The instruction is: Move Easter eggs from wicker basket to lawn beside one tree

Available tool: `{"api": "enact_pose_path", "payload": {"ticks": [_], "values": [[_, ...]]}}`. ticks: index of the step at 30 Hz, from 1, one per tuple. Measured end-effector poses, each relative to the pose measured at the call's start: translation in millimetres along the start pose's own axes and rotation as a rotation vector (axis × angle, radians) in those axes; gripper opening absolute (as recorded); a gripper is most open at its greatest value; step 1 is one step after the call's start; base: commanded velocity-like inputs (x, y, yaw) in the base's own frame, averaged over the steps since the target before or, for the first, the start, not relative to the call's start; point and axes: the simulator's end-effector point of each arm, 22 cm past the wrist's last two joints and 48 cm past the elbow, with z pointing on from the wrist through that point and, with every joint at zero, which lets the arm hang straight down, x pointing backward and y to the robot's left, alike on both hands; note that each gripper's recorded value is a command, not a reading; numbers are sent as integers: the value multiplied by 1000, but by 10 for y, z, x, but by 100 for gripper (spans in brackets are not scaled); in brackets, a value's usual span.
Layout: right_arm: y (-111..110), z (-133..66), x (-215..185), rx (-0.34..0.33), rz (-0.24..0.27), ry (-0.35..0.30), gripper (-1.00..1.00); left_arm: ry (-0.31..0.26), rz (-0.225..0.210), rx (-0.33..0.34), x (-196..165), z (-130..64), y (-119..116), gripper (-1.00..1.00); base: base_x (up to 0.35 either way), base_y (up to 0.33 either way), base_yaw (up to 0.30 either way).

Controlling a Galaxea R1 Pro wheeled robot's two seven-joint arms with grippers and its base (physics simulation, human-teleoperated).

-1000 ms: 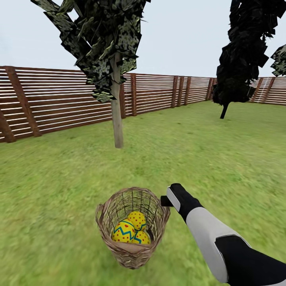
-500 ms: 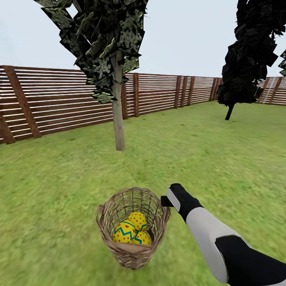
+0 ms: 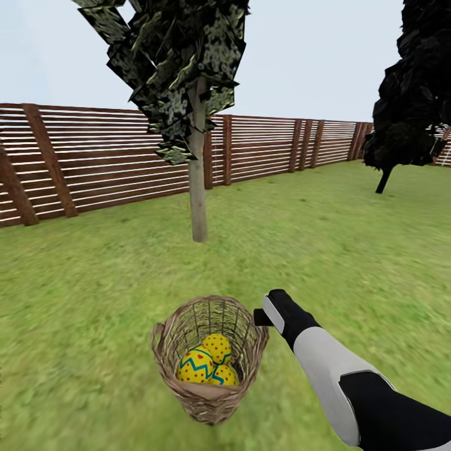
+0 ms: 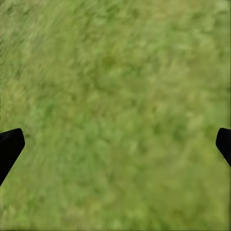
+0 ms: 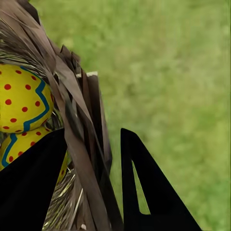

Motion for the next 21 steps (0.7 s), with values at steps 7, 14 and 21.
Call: {"api": "enact_pose_path", "payload": {"ticks": [7,14,21], "values": [[-5,-2,-4,3,-2,-2,-100,1,0,0,4,2,-1,100,324,0,48],[3,-3,-4,-1,2,-1,-100,2,0,0,8,2,1,100,324,0,6],[10,-16,-12,-5,6,-3,-100,-1,-1,3,0,-2,-3,100,324,0,227]]}}
